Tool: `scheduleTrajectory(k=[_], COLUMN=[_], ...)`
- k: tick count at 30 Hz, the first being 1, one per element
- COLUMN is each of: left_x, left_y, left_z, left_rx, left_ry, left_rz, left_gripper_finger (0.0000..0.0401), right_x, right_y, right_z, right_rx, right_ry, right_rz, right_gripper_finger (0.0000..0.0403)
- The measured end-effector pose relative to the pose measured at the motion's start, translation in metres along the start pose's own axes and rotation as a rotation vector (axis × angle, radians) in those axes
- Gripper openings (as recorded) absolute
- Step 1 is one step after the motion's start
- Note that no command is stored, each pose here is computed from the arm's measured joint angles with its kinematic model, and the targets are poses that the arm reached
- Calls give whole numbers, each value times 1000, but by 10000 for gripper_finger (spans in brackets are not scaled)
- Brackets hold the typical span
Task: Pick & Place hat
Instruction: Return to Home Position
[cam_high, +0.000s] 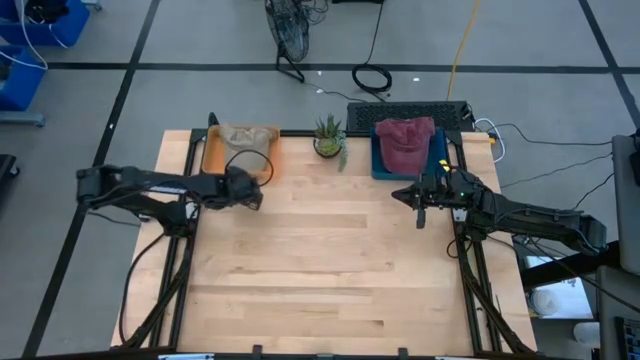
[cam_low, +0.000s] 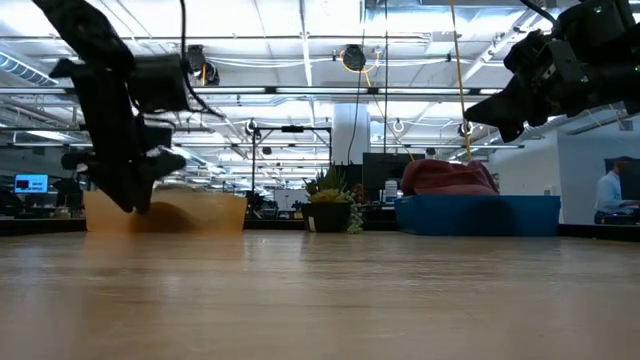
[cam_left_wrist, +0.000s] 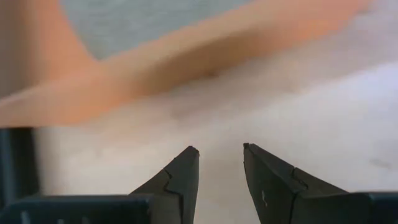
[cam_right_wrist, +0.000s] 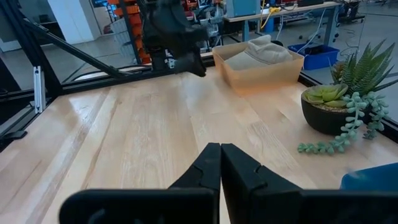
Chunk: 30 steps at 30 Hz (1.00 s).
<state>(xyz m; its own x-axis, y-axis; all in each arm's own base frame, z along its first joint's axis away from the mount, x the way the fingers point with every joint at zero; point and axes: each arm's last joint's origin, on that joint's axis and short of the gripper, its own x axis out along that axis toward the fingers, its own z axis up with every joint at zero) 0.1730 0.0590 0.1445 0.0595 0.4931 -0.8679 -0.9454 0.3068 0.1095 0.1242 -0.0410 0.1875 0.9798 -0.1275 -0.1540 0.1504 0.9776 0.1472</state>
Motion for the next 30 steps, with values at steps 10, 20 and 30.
scheduleTrajectory(k=[10,20,30], left_x=[-68,-130,-131], left_y=[-31,-55,-51], left_z=[2,-9,-54], left_rx=[204,396,438], left_ry=[-340,-739,-755], left_rz=[-579,-968,-1000], left_gripper_finger=[131,131,104], right_x=[0,-1,-4], right_y=[0,8,23], right_z=[-1,0,-9], right_rx=[10,-19,-87], right_ry=[10,4,-29], right_rz=[10,118,60], right_gripper_finger=[0,0,0])
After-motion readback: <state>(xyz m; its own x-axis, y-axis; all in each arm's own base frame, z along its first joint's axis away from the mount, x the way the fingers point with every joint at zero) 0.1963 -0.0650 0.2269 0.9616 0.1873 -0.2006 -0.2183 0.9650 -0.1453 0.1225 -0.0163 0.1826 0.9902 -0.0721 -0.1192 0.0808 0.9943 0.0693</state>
